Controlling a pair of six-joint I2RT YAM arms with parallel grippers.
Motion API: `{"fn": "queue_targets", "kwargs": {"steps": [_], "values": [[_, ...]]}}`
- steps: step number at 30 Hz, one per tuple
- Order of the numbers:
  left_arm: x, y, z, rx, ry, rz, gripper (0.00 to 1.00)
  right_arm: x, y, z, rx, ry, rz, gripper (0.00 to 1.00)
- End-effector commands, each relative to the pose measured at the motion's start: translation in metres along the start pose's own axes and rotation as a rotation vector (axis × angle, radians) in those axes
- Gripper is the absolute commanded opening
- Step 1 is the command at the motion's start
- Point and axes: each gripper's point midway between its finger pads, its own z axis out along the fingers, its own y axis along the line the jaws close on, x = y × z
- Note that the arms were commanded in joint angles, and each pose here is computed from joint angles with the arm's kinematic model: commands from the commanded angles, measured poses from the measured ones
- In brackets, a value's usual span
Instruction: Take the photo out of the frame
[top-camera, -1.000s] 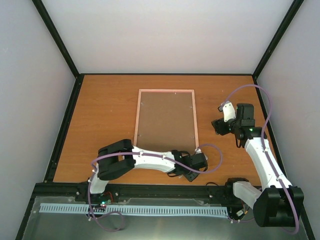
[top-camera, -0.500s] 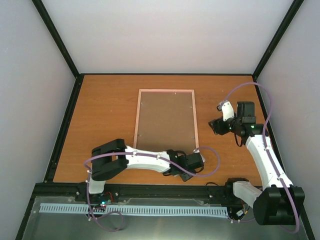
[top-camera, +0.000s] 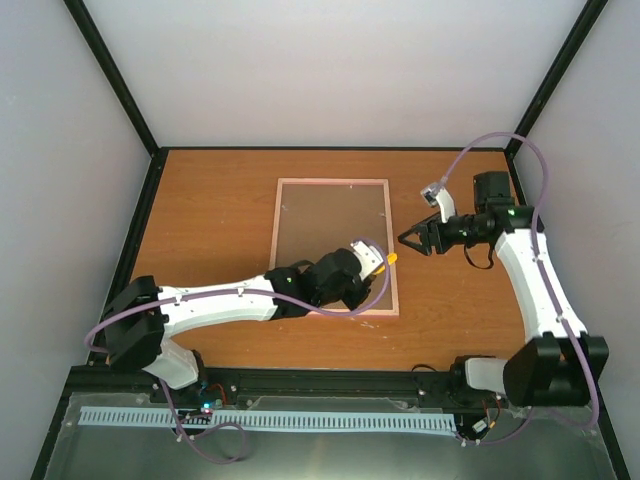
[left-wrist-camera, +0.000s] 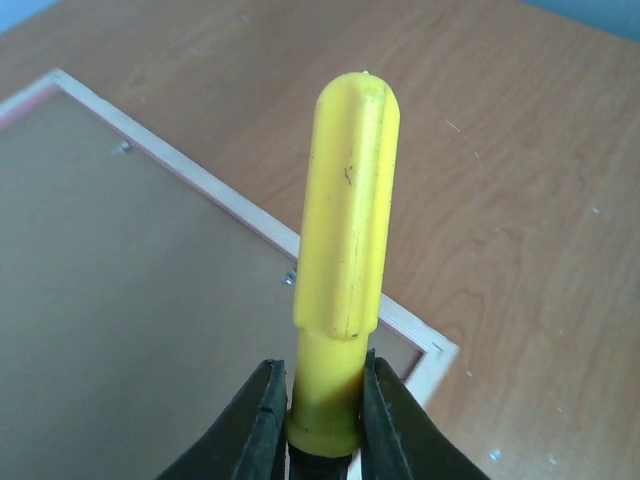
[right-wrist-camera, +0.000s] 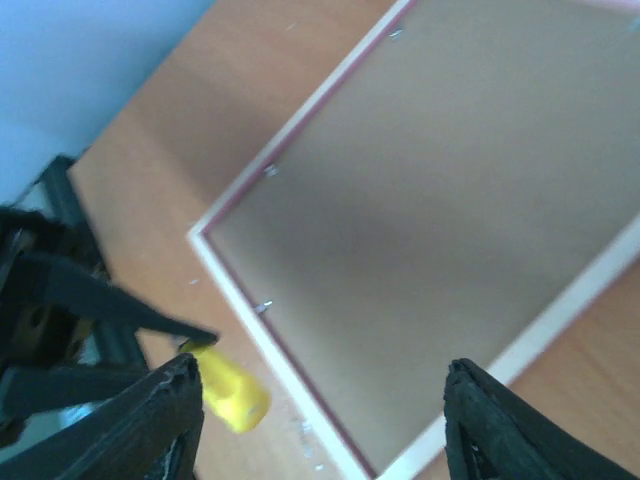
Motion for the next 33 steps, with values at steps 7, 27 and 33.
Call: {"fn": "queue_targets", "kwargs": {"steps": [7,27,33], "values": [[-0.044,0.009,-0.01,0.004,-0.178,0.107,0.01,0.015,0.05,0.011,-0.351,0.096,0.072,0.62],[-0.054,0.001,-0.008,0.038,-0.203,0.108,0.01,0.043,0.059,0.033,-0.427,0.187,0.084,0.28],[-0.053,0.002,-0.007,0.033,-0.2,0.104,0.01,0.043,0.061,0.033,-0.433,0.181,0.079,0.16]]}}
